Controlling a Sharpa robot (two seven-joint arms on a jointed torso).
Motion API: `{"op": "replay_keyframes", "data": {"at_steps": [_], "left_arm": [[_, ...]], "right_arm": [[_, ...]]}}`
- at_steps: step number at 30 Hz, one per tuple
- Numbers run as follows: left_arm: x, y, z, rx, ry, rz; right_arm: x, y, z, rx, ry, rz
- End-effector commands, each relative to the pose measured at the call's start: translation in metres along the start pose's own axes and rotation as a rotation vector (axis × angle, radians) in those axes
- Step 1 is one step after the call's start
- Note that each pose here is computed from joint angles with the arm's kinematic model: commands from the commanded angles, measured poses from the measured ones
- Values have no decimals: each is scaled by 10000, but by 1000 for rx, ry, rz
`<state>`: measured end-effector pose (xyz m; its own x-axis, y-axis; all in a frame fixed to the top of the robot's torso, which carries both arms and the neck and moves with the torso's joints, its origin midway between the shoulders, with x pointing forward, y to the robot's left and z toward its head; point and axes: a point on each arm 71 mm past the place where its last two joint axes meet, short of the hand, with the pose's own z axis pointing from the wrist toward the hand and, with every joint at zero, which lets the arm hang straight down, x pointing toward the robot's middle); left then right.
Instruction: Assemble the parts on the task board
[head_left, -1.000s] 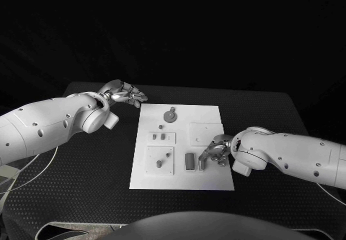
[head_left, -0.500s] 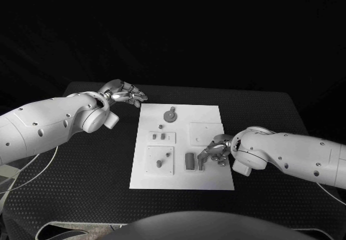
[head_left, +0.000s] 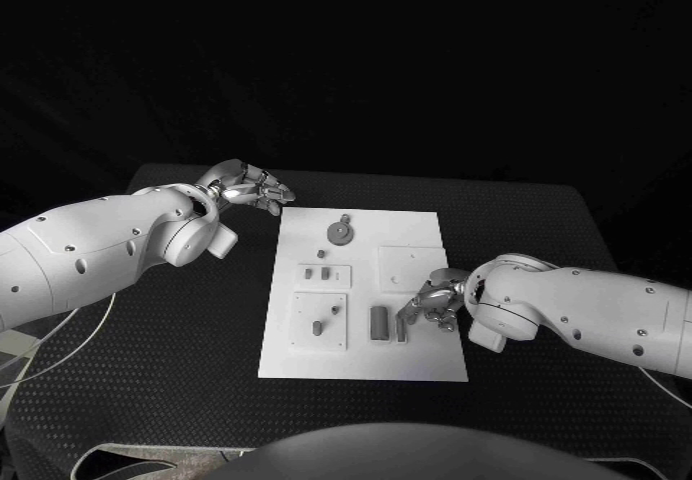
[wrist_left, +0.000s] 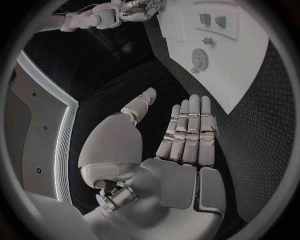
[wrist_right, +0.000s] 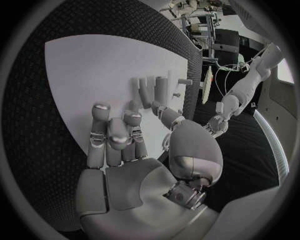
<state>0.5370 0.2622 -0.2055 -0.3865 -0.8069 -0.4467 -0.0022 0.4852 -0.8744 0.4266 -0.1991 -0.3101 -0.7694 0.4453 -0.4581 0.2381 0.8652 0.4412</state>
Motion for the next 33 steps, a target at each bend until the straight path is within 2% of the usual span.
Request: {"op": "replay_keyframes", "data": {"at_steps": [1,7,12,16,20,23,27,33], "left_arm": [[7,-20,2,10,11,0],[2,-17,-1,10,9,1],[-3,-14,-5,9,8,2],[-5,-13,-5,9,8,2],[-2,-13,-3,9,9,1],[1,-15,-1,10,10,2],[6,-17,1,11,11,1],[3,-16,1,10,11,1]], "right_arm": [[-45,-12,-23,-35,-53,-53],[-112,-53,-83,-80,-119,-34],[-162,-44,-135,-153,-178,-41],[-186,51,-174,-292,-229,-60],[-171,170,-215,-432,-258,-142],[-148,237,-228,-495,-269,-224],[-121,270,-221,-525,-271,-317],[-92,230,-187,-515,-263,-404]]}}
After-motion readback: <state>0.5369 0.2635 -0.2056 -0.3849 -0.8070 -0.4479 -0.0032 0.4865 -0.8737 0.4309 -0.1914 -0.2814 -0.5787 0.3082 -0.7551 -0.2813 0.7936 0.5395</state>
